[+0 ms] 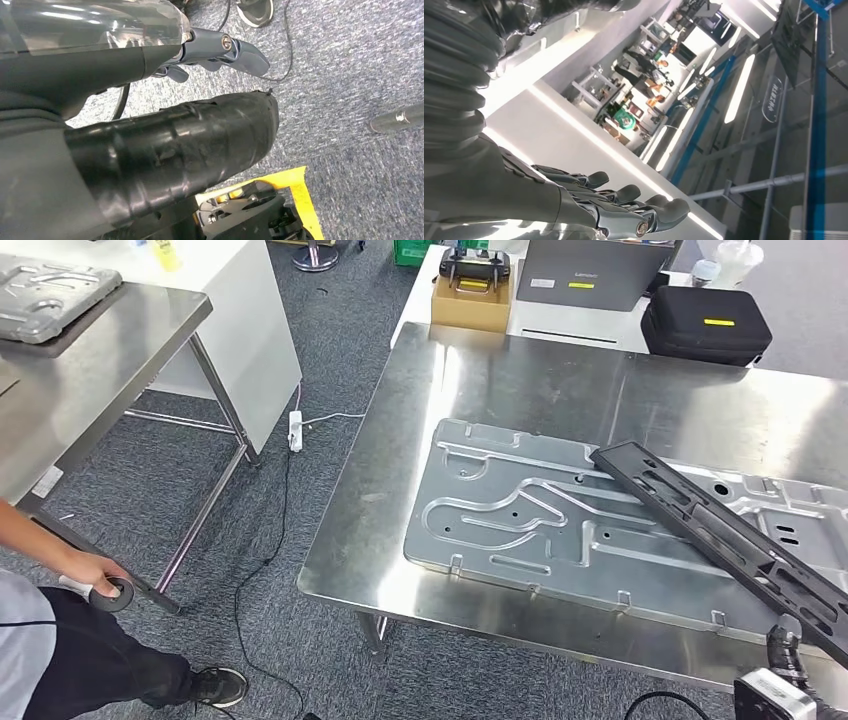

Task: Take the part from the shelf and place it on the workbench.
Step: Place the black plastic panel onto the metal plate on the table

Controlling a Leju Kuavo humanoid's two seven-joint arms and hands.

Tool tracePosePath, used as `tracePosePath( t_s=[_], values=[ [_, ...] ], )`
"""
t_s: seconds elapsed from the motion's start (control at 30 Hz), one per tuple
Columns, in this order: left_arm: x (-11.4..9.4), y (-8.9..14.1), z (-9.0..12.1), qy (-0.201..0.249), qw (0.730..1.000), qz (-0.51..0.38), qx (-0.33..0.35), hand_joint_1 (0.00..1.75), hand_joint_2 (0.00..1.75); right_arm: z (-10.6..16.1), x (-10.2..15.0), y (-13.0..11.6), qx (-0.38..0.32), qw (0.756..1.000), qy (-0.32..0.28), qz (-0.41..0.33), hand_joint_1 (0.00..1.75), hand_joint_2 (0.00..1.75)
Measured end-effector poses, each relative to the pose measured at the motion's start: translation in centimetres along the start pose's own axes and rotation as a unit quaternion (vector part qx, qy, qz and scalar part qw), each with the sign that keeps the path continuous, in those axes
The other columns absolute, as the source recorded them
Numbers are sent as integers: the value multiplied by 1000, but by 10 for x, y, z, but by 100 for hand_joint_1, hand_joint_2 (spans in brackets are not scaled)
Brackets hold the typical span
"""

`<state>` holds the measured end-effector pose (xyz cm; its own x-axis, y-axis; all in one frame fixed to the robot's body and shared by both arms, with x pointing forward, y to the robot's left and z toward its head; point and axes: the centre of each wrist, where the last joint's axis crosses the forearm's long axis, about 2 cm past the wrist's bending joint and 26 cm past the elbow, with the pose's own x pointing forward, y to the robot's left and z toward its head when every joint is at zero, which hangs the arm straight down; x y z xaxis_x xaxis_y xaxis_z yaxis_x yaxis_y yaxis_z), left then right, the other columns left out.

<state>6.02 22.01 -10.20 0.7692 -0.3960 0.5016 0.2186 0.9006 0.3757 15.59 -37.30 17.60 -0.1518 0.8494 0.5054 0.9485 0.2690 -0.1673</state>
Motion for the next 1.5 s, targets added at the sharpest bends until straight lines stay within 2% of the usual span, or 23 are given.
tracePosePath(
  t_s=[1.5],
  values=[
    [0, 1, 0, 2, 1000, 4, 6, 0, 0, 6, 6, 7, 13, 1000, 16, -18, 0, 175]
  ],
)
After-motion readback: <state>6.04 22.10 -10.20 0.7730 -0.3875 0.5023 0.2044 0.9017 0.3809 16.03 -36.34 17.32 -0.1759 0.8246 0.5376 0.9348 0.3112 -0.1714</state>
